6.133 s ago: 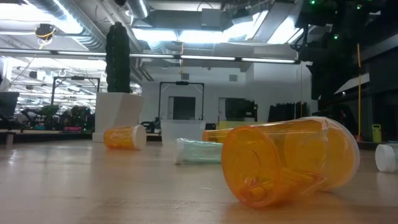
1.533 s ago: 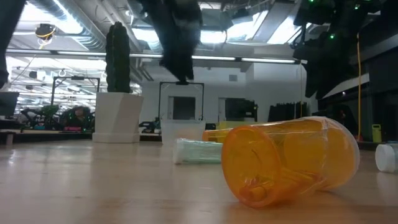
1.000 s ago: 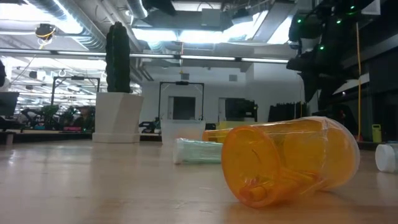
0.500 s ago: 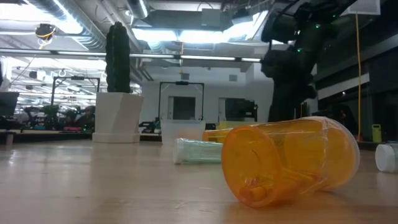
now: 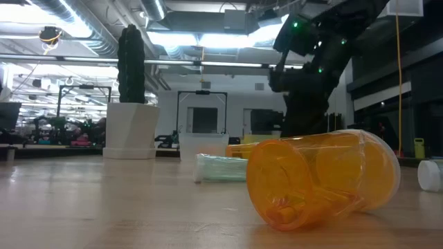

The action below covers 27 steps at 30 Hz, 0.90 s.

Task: Pick and place medicine bottles into bin by pill shape (circle, oval)
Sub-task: Put the left yellow pill bottle into the yellow bin

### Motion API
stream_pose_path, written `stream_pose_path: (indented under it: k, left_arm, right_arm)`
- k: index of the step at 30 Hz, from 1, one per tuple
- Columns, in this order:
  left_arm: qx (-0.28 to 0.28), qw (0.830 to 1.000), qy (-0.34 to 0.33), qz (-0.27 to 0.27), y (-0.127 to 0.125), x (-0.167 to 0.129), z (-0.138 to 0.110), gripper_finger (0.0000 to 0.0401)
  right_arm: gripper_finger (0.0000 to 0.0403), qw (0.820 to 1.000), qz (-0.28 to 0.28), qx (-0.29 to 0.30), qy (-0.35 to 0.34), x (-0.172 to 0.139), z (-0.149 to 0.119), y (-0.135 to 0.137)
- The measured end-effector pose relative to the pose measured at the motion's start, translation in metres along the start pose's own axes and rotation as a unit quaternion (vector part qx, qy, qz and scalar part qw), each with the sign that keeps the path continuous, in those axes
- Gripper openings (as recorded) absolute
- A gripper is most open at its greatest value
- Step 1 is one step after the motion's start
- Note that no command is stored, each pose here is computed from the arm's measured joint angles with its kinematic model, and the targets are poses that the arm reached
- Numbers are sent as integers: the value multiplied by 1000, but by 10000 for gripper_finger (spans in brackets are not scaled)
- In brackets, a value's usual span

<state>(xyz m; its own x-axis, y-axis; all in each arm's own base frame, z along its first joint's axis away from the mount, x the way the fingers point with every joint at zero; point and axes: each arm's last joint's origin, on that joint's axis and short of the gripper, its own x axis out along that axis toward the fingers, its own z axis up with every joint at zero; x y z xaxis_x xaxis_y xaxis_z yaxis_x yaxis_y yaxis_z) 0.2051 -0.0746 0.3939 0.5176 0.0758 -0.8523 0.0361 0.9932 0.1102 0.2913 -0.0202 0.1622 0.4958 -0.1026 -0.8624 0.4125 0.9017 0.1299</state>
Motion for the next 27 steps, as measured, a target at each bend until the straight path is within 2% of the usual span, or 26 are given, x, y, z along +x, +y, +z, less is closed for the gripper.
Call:
stream_pose_path:
  k: [9,19,22,27]
  left_arm:
    - [-31,995,-83,39,-7,-36,-20,236]
    - [-18,992,-113,57,-19,-43,-29,236]
    - [-21,992,-104,67,-23,-34,-33,236]
    - [-24,992,-86,85,-29,-19,-41,236]
  right_arm:
    - [209,999,-5,-26,32,19,-9,6]
    - [205,999,-16,-35,38,35,-14,10]
    - [186,998,-30,-34,34,35,-15,10]
    - [127,998,-36,-34,31,36,-14,9]
